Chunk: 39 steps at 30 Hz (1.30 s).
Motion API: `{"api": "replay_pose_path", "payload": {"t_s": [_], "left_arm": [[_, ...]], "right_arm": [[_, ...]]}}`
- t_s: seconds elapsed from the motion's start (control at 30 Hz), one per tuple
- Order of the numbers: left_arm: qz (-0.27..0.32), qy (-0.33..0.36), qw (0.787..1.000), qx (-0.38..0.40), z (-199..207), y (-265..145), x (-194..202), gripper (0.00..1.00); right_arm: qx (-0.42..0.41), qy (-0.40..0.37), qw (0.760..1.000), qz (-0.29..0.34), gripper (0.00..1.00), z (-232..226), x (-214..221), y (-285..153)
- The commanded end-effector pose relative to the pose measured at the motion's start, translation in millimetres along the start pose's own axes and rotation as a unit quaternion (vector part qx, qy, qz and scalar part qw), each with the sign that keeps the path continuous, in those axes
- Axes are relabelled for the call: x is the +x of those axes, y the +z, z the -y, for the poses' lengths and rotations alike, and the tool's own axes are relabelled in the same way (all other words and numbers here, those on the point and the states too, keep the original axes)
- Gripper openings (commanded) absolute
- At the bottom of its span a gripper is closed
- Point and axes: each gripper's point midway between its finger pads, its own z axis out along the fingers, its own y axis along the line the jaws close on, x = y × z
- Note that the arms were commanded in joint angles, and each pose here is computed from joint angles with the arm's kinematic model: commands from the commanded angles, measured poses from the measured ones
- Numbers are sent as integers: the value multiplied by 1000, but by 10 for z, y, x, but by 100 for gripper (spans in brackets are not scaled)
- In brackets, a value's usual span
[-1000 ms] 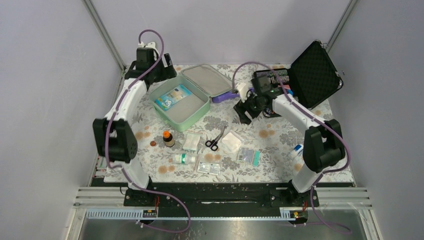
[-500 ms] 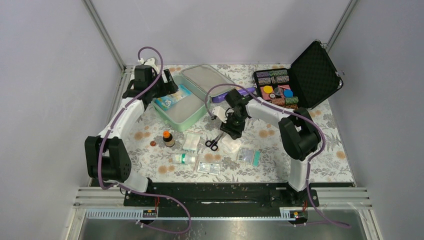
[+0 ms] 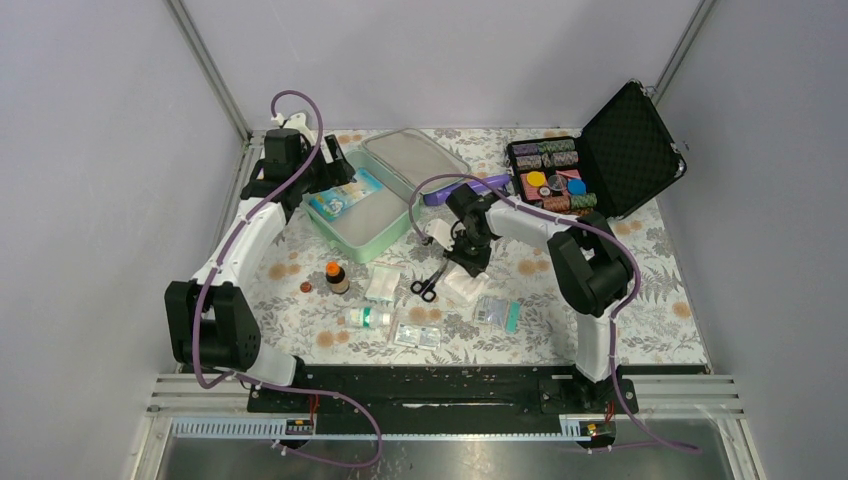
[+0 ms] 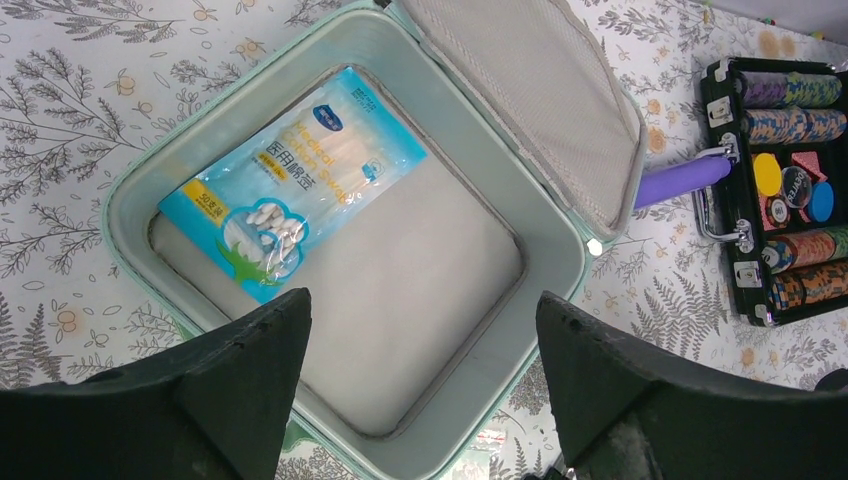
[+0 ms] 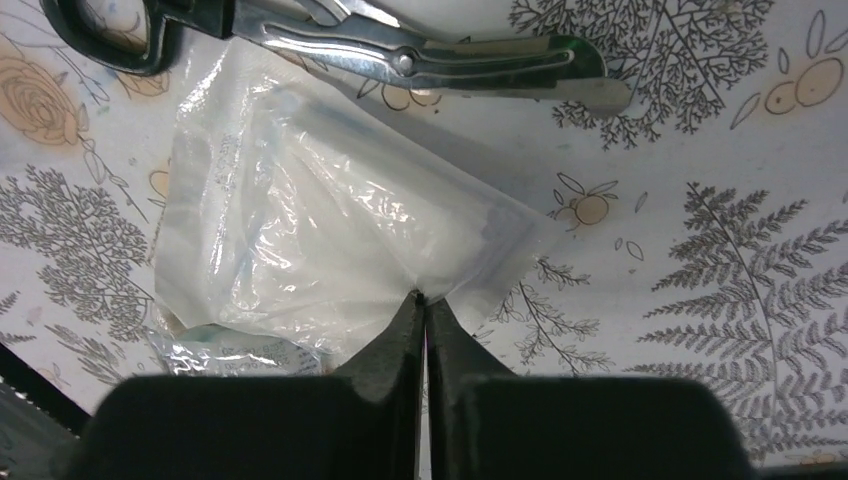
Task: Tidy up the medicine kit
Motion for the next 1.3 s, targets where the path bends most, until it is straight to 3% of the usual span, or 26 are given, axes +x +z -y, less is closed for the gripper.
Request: {"api": "replay_pose_path", "payload": {"t_s": [0.0, 0.17, 0.3, 0.43, 0.57, 0.77, 1.1, 1.27], "left_arm": [[23, 11, 1000, 6, 34, -33, -170, 81], [10, 20, 998, 61, 208, 28, -124, 82], [6, 17, 987, 161, 564, 89, -168, 82], [24, 33, 954, 296, 1036, 17, -331, 82], [-2, 60, 910, 410, 1464, -92, -425, 81], [-50, 89, 897, 431, 1661, 77, -366, 79], [-52, 120, 901, 414, 1691, 183, -264, 65], [-56, 122, 897, 420, 1693, 172, -226, 46]], "right_arm": [[19, 32, 999, -28, 0, 41, 81, -218], [38, 54, 994, 82, 0, 24, -118, -933], [93, 112, 965, 217, 0, 264, -473, -1463], [130, 123, 920, 349, 0, 523, -994, -1878], [154, 141, 877, 432, 0, 815, -1442, -2179], [187, 137, 852, 470, 0, 1176, -1770, -2366], [184, 145, 834, 500, 0, 1307, -1978, -2462], [183, 155, 833, 499, 0, 1330, -1974, -2432]]}}
